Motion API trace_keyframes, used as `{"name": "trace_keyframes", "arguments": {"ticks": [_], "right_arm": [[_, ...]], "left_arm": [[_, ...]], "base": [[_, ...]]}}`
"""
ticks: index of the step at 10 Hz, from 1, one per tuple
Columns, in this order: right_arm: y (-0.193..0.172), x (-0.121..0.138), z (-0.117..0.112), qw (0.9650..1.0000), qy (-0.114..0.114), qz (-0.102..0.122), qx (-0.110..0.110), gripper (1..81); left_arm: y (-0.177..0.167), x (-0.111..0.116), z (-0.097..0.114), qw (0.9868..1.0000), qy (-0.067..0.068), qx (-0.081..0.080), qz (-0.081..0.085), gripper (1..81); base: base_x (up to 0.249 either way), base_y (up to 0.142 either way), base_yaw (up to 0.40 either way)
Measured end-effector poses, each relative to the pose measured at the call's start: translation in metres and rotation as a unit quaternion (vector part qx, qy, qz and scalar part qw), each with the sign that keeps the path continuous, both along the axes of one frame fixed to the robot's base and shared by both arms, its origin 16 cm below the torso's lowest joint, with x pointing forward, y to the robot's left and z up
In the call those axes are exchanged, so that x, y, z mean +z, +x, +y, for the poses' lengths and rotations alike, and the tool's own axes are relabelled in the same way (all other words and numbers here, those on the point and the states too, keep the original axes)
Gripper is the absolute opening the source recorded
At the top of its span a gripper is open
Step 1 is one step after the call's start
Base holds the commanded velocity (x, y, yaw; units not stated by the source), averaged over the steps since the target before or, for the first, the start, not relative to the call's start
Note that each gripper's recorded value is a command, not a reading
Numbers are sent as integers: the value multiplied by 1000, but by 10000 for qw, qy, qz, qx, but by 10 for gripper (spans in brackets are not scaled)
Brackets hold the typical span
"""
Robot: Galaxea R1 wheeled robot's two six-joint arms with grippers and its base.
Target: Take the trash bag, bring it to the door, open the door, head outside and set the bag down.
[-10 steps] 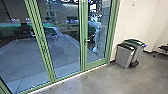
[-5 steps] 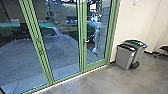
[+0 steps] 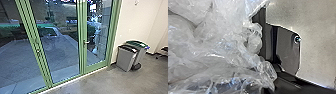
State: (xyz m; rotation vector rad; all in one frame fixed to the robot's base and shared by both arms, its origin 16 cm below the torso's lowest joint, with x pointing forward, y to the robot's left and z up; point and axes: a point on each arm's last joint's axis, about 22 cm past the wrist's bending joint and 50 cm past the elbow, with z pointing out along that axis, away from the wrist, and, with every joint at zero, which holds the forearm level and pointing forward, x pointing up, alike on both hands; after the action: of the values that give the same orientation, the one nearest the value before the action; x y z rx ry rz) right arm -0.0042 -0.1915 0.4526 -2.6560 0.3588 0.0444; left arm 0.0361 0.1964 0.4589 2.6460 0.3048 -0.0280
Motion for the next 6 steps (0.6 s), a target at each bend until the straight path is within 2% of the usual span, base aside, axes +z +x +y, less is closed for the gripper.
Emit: {"name": "trace_keyframes", "arguments": {"ticks": [2,6], "right_arm": [[-1,0,1,10000,5,12,9,811],[0,0,-2,10000,-19,-1,2,811]], "left_arm": [[0,0,1,10000,7,-2,2,10],[-1,0,-1,10000,-4,-3,9,10]], "base": [[143,-30,0],[144,-61,0]]}}
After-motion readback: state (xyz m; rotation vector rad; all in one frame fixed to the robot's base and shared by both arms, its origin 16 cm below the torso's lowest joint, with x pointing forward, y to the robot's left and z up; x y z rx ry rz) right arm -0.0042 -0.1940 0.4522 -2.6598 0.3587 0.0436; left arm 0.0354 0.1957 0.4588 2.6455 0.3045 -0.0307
